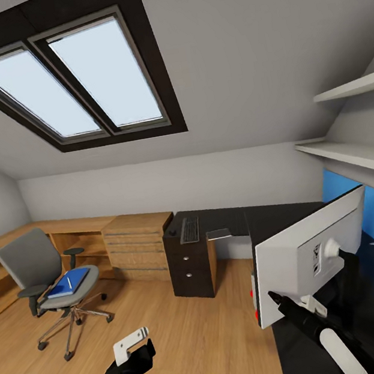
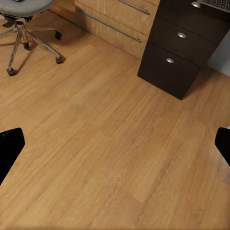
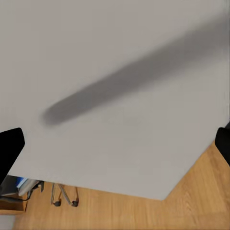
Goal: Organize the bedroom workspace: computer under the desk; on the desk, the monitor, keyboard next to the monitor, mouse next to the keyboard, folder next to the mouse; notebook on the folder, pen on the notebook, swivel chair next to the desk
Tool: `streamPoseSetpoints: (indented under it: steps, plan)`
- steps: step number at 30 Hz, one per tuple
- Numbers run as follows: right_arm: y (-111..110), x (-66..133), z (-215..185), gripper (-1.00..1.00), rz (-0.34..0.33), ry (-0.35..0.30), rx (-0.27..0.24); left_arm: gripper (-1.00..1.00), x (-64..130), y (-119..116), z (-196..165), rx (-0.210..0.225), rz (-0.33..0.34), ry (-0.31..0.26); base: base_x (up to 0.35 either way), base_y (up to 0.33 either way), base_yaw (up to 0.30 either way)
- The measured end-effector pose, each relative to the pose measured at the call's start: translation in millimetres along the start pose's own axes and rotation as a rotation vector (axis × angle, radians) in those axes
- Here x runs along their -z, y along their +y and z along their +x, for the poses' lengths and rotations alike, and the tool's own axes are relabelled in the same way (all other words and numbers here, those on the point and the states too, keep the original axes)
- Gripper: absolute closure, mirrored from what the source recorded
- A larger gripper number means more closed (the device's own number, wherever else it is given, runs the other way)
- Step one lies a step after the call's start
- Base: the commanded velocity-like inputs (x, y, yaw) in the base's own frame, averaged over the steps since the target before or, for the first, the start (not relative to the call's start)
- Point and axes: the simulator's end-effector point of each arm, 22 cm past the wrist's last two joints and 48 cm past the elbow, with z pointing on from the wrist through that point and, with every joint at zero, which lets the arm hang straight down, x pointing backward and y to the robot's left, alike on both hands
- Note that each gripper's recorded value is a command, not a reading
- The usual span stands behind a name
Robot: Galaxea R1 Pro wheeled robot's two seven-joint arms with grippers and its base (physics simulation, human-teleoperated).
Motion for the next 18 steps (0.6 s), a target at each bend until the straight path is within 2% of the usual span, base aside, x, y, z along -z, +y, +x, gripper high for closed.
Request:
streamPoseSetpoints:
  steps: [6, 14, 18]
  plan:
    - [-1.3, 0.2, -1.8, -1.00, 0.003, -0.006, -0.001, -1.00, 0.1, -0.5, 0.0, 0.000, 0.002, 0.000, 0.000, 0.000, -0.069]
    - [-1.1, 1.6, -21.7, -1.00, 0.004, -0.100, 0.009, -1.00, 1.7, -1.4, -3.9, 0.004, 0.006, -0.008, 0.000, 0.000, -0.220]
    - [-0.7, 1.8, -26.3, -1.00, 0.004, -0.121, 0.011, -1.00, 1.8, -1.7, -5.2, 0.005, 0.006, -0.011, -0.082, 0.000, -0.245]
